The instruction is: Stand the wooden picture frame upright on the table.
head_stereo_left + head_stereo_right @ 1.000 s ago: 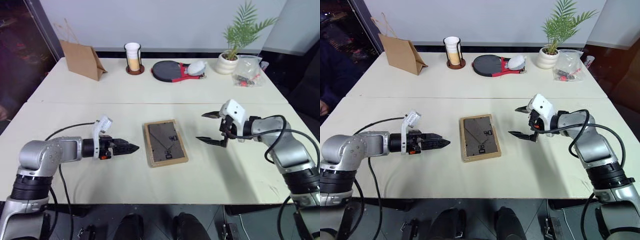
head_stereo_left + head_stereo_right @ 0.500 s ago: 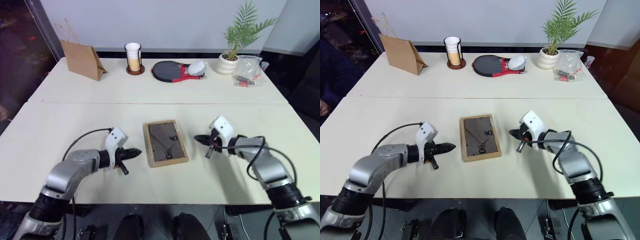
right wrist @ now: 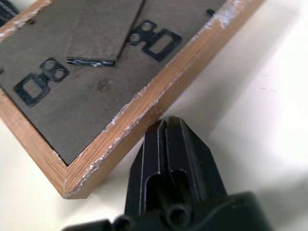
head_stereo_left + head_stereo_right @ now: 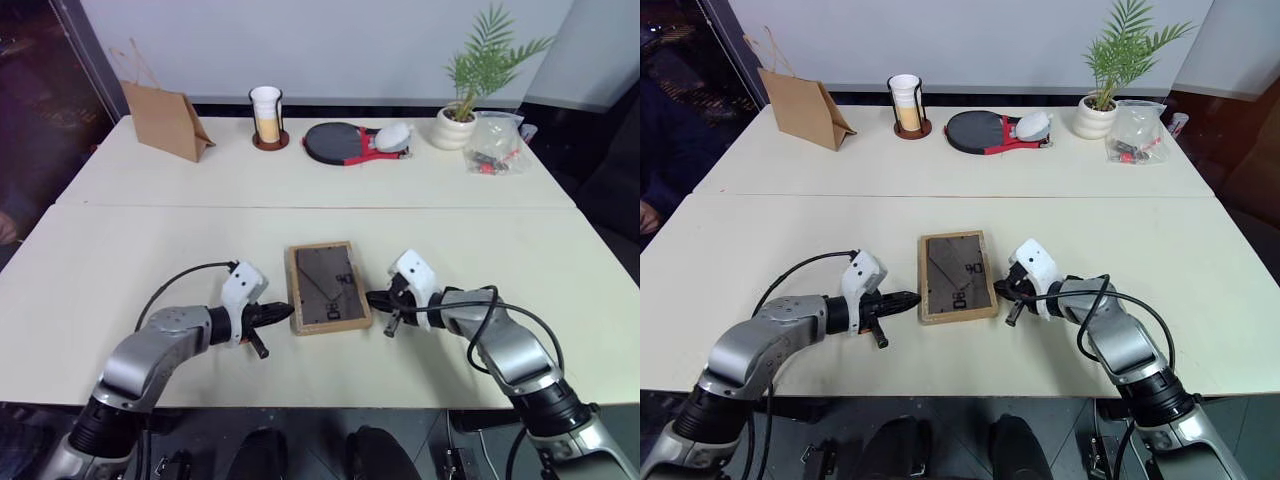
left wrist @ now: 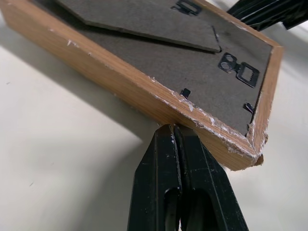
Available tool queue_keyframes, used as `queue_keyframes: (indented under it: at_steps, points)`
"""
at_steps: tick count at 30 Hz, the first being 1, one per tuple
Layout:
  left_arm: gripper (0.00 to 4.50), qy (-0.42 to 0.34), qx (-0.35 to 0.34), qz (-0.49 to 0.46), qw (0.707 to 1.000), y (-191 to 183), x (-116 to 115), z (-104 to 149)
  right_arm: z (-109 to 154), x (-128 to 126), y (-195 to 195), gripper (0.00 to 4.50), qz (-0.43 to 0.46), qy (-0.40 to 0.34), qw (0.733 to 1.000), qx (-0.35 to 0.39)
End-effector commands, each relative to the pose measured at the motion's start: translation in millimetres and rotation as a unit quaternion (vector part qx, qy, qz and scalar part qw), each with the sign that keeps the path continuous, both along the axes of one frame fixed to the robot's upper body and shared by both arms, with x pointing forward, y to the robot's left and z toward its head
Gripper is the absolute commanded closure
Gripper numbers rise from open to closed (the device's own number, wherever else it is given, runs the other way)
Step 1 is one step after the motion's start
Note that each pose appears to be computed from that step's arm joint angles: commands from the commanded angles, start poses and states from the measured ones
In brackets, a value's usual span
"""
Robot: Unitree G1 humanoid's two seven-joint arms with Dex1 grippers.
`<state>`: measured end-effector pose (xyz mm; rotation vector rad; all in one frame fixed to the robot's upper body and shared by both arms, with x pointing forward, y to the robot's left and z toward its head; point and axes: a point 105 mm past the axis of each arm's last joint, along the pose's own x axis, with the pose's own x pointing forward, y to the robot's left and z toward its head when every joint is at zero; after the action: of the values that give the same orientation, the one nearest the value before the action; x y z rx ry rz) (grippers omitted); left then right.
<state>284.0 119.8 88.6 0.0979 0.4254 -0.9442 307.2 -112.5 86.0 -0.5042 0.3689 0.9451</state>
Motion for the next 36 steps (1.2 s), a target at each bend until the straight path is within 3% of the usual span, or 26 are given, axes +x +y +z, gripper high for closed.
queue_keyframes:
  at_steps: [1, 9, 19, 23, 28, 31, 36]
  points:
    - [4.48, -0.011, -0.006, -0.011, 1.000, 6, -4, 12, 8, -14, 21, 4.48, 0.051, 0.000, 0.998, 0.019]
    - [4.48, -0.003, 0.006, -0.017, 1.000, 13, -9, 11, 3, -15, 22, 4.48, 0.058, -0.002, 0.998, 0.003]
    - [4.48, 0.020, -0.015, -0.062, 0.998, -7, -22, 8, 16, -8, 4, 4.48, 0.038, -0.016, 0.999, -0.004]
    - [4.48, 0.016, 0.001, -0.034, 0.999, 12, -14, 11, 22, -15, -10, 4.48, 0.036, -0.010, 0.999, -0.010]
    - [4.48, 0.034, -0.018, 0.020, 0.999, 51, 0, 31, 49, -14, -31, 4.48, 0.032, -0.042, 0.999, -0.010]
    - [3.61, 0.094, -0.080, 0.040, 0.992, 60, 1, 42, 64, -8, -39, 4.50, 0.036, -0.084, 0.995, -0.036]
    - [1.41, 0.206, -0.181, 0.108, 0.956, 58, 12, 47, 52, -9, -42, 4.50, 0.085, -0.099, 0.987, -0.098]
